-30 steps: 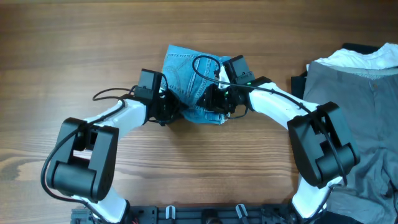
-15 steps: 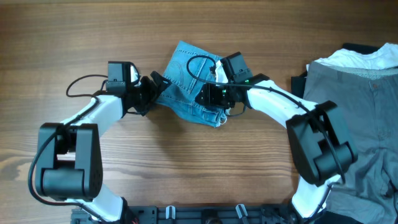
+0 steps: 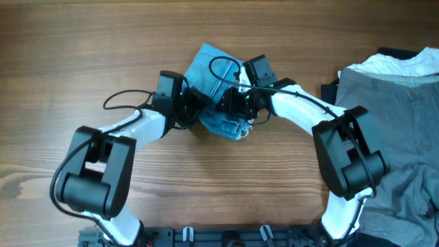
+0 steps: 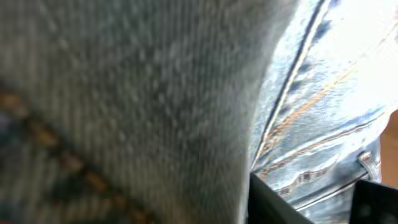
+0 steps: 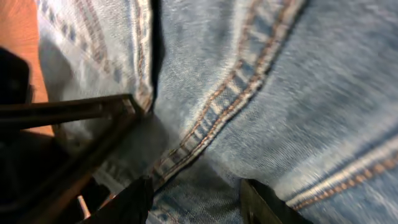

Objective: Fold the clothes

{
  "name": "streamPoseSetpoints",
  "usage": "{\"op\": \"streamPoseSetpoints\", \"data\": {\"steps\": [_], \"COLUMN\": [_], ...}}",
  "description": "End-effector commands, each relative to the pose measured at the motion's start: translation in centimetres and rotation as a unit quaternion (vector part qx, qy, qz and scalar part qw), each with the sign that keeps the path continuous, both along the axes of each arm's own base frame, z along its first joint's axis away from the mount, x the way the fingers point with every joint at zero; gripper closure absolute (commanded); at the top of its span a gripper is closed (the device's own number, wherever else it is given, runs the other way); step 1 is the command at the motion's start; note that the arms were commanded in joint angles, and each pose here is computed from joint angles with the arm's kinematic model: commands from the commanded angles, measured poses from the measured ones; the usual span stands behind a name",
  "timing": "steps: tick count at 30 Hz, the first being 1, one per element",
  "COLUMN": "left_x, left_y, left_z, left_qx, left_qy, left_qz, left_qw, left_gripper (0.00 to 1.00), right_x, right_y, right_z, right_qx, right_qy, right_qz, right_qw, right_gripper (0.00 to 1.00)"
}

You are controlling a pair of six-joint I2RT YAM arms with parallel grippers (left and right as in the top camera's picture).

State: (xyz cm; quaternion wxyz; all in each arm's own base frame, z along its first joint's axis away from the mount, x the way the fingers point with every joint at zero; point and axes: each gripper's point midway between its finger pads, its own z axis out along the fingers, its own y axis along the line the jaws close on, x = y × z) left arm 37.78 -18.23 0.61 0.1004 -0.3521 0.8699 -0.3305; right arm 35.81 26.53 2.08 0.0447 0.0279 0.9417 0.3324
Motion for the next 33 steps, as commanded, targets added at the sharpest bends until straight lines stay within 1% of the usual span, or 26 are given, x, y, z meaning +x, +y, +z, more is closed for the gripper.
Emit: {"op": "streamPoseSetpoints", "data": {"steps": [1,2,4,5,6,7,9,10,12,13,14,15,16,18,20,22,24,25,26,27,28,30,31,33], "left_x": [-4.0,-4.4,-4.6,-4.6,-4.7,-5.0,-5.2,-4.8,-3.8,-3.1,-1.9,-0.2,1.7,3.7,4.9,6.0,7.2,7.6,7.8,7.8,7.5,6.9,6.5,4.9], "left_y": [1.4,1.2,1.2,1.2,1.1,1.4,3.4,4.8,6.1,6.9,8.9,11.6,15.1,20.2,26.8,30.9,34.0,34.5,34.6,34.9,35.5,37.0,37.6,39.2], "left_z": [-7.8,-8.4,-8.7,-8.6,-8.5,-8.2,-6.5,-3.7,0.9,3.5,7.3,11.4,15.1,17.7,17.1,14.4,9.6,7.3,5.7,4.3,3.2,3.2,3.4,4.1], "left_qx": [0.064,0.066,0.082,0.086,0.087,0.089,0.102,0.103,0.093,0.092,0.107,0.131,0.155,0.183,0.208,0.217,0.211,0.204,0.195,0.182,0.176,0.175,0.173,0.157], "left_qy": [0.074,0.071,0.053,0.044,0.035,0.032,0.038,0.023,-0.020,-0.046,-0.083,-0.129,-0.177,-0.217,-0.225,-0.215,-0.194,-0.184,-0.175,-0.157,-0.136,-0.120,-0.116,-0.095], "left_qz": [-0.029,-0.053,-0.092,-0.110,-0.134,-0.151,-0.158,-0.180,-0.217,-0.228,-0.224,-0.206,-0.161,-0.099,-0.029,0.007,0.030,0.034,0.040,0.058,0.081,0.117,0.126,0.168], "left_qw": [0.995,0.994,0.991,0.989,0.987,0.984,0.981,0.978,0.972,0.968,0.965,0.961,0.959,0.954,0.951,0.952,0.957,0.961,0.964,0.969,0.971,0.970,0.970,0.968], "left_gripper": [0.52,0.55,0.87,0.96,0.96,0.96,0.96,0.96,0.96,0.96,0.96,0.96,0.96,0.96,0.96,0.95,0.92,0.87,0.76,0.72,0.57,0.15,0.00,0.00], "right_x": [-2.3,-2.3,-2.4,-2.7,-3.1,-3.6,-3.6,-2.9,-1.8,-1.2,-0.6,-0.4,-0.6,-1.1,-1.4,-1.8,-2.2,-2.3,-2.5,-2.6,-2.7,-2.8,-2.8,-2.8], "right_y": [-1.4,-1.4,-1.5,-1.4,-1.3,-1.2,-3.0,-4.7,-6.8,-7.7,-8.7,-9.7,-10.2,-10.3,-10.4,-10.4,-10.5,-10.6,-10.6,-10.6,-10.6,-10.6,-10.6,-10.6], "right_z": [-5.0,-5.0,-5.0,-4.9,-4.5,-3.0,0.4,3.5,7.9,10.0,12.9,15.4,17.6,19.4,19.4,19.0,18.7,18.5,18.4,18.3,18.3,18.2,18.2,18.2], "right_qx": [-0.053,-0.052,-0.054,-0.051,-0.040,-0.009,0.009,0.015,0.027,0.033,0.040,0.041,0.039,0.042,0.041,0.038,0.035,0.034,0.033,0.033,0.034,0.034,0.034,0.036], "right_qy": [0.059,0.059,0.063,0.069,0.081,0.094,0.092,0.062,0.001,-0.029,-0.074,-0.116,-0.150,-0.178,-0.171,-0.159,-0.148,-0.143,-0.139,-0.134,-0.127,-0.123,-0.123,-0.122], "right_qz": [-0.008,-0.008,-0.008,-0.006,-0.003,0.008,0.006,-0.002,-0.019,-0.030,-0.043,-0.056,-0.063,-0.060,-0.061,-0.061,-0.062,-0.062,-0.062,-0.064,-0.068,-0.071,-0.071,-0.069], "right_qw": [0.997,0.997,0.997,0.996,0.996,0.995,0.996,0.998,0.999,0.999,0.995,0.991,0.986,0.981,0.983,0.985,0.986,0.987,0.988,0.988,0.989,0.989,0.989,0.989], "right_gripper": [0.50,0.50,0.50,0.50,0.51,0.51,0.54,0.54,0.53,0.53,0.52,0.50,0.49,0.48,0.48,0.48,0.49,0.49,0.49,0.50,0.50,0.50,0.50,0.50]}}
